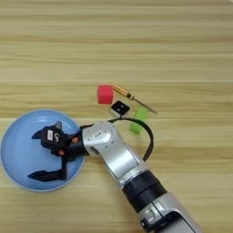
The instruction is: Move the objects on the table
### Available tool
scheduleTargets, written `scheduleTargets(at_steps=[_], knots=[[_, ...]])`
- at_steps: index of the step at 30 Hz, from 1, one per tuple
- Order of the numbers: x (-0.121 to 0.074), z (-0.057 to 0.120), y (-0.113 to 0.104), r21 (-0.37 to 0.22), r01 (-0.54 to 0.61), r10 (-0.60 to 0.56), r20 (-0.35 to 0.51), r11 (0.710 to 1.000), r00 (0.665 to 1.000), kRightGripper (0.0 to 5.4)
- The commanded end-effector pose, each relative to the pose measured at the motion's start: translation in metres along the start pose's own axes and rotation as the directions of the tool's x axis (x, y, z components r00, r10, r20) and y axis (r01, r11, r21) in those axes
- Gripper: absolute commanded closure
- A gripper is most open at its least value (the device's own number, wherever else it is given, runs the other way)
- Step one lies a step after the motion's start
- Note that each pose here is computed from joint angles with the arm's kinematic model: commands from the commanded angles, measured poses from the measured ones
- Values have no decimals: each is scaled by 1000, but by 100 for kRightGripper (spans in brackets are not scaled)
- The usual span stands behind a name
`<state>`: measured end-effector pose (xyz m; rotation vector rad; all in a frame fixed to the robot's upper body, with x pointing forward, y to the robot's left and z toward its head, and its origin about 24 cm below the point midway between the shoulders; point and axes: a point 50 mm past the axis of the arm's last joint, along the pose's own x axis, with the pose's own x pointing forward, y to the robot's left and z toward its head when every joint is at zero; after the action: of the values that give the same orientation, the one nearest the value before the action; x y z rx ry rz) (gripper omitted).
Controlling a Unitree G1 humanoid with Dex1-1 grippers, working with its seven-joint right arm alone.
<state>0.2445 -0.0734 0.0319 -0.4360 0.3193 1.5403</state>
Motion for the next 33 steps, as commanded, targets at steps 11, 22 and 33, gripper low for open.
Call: scheduleTargets(at_steps=[11,22,33], knots=[[-9,31,-12,-103,39,-31,76,994,997,3],[-38,76,-34,-66,150,-124,293,987,948,3],[-80,89,-56,36,272,-262,418,962,870,3]])
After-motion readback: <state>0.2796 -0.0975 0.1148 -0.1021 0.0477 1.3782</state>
